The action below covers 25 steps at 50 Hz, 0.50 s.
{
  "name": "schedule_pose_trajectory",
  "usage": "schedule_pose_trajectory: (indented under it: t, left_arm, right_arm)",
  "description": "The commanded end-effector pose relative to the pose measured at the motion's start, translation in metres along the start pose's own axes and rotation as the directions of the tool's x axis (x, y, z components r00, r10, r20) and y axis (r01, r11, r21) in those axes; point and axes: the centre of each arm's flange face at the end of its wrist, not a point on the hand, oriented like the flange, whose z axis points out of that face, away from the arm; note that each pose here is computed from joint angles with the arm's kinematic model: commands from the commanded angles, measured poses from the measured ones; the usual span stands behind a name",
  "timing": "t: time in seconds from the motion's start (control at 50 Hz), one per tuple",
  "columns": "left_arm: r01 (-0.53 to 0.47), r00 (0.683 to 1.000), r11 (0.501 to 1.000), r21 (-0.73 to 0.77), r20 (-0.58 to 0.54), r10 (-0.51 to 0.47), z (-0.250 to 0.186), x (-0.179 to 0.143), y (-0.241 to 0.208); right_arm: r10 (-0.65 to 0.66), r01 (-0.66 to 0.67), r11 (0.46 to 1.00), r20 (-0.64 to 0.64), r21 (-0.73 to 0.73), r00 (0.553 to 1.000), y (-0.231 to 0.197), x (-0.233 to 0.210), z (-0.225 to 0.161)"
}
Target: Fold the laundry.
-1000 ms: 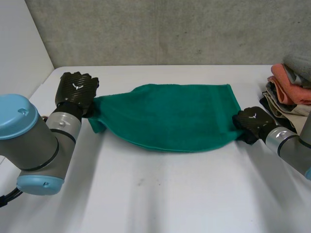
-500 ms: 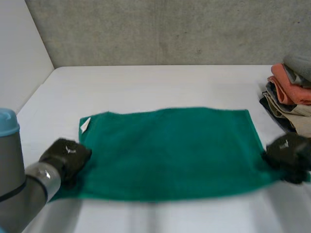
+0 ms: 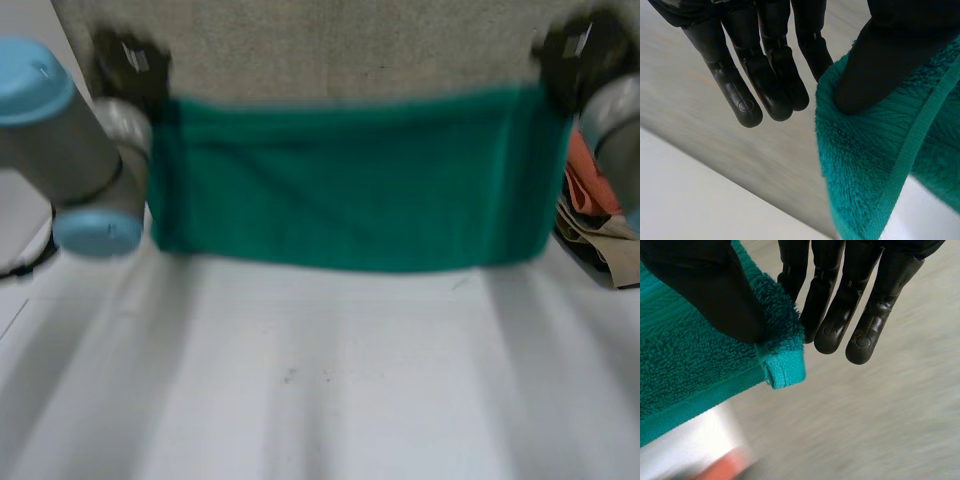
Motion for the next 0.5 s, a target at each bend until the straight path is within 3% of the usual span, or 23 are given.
schedule_pose_trajectory:
  t: [0.02, 0.28, 0.5]
  left_arm:
    - [0.051, 0.96, 0.958, 0.283, 0.25, -0.125, 0.026, -0.052, -0.054]
    - [0.131, 0.991, 0.991, 0.036, 0.02, -0.132, -0.01, 0.006, 0.033]
    - [0.075, 0.966, 0.973, -0.219, -0.228, -0.126, -0.07, 0.083, 0.116]
  right_arm:
    - [0.075, 0.002, 0.961, -0.27, 0.276, 0.96, -0.041, 0.043, 0.019]
    - [0.074, -0.066, 0.989, -0.055, 0.131, 0.996, 0.003, -0.034, 0.0]
    - [0.11, -0.06, 0.977, 0.245, -0.204, 0.963, 0.088, -0.123, -0.044]
